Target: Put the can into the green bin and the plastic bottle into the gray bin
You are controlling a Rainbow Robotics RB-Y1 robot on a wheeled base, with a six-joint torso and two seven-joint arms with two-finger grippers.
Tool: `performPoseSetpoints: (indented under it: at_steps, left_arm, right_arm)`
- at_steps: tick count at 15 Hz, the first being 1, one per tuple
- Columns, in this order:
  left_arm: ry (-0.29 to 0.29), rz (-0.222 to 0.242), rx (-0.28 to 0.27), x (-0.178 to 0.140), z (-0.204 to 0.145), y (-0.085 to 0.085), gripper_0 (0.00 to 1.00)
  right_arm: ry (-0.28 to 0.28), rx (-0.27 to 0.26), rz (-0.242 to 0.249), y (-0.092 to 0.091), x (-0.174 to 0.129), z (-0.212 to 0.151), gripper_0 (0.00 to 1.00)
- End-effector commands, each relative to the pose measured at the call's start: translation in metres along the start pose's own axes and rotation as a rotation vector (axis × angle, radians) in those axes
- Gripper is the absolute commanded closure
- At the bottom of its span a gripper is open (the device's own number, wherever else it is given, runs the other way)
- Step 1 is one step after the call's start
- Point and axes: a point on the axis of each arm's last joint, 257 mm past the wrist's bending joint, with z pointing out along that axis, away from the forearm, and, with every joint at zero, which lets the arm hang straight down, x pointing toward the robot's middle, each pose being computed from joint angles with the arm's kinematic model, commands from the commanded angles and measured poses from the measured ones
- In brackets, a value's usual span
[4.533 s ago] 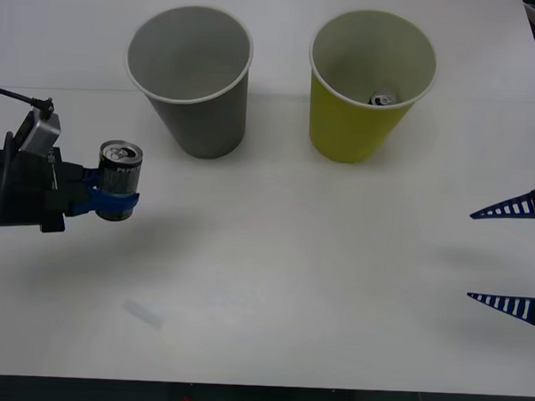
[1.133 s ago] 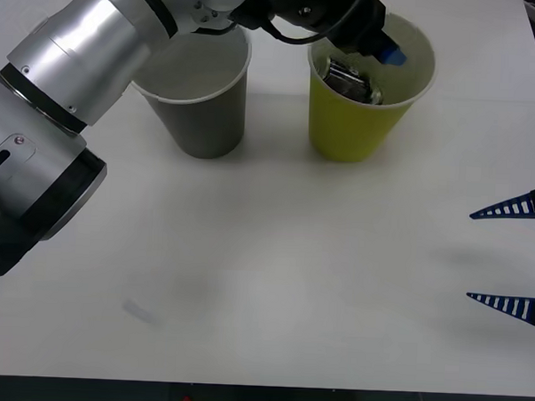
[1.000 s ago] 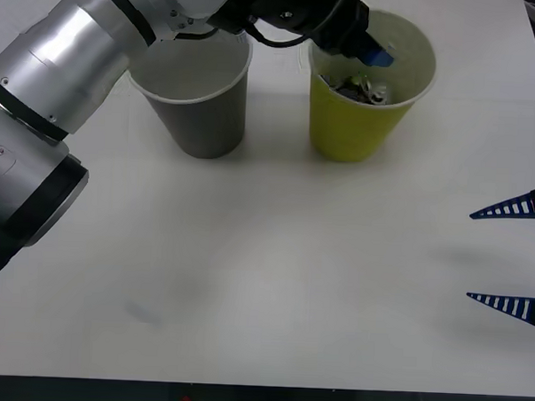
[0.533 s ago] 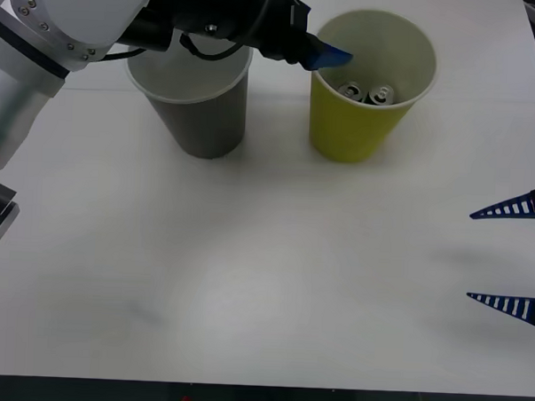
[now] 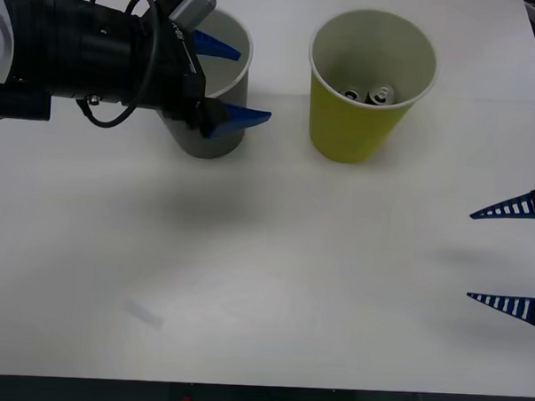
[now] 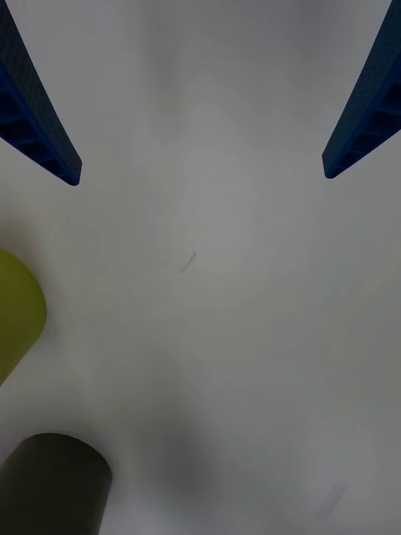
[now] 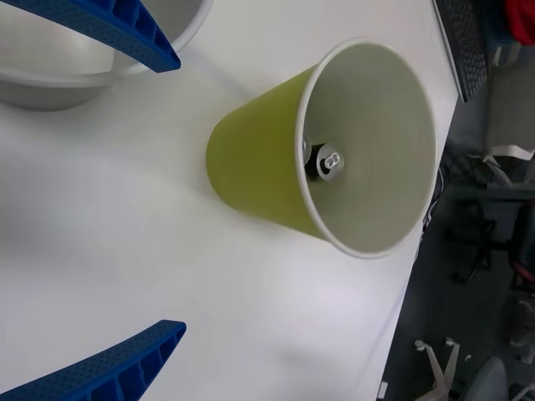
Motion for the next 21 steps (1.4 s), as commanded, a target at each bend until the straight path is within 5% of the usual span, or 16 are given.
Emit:
performPoseSetpoints:
  at_steps: [1,13,21]
  left_arm:
    - [0.012,0.041,0.025,0.036,-0.033,-0.017,0.0]
    - [0.108,0.135,0.035,0.162,-0.141,-0.055,0.0]
    - [0.127,0.119,0.04,0.209,-0.183,-0.09,0.0]
  right_arm:
    - [0.0,0.0,0.0,0.0,0.0,0.0,0.0]
    - [0.0,0.0,0.0,0.0,0.0,0.0,0.0]
    - [0.0,0.0,0.0,0.0,0.0,0.0,0.0]
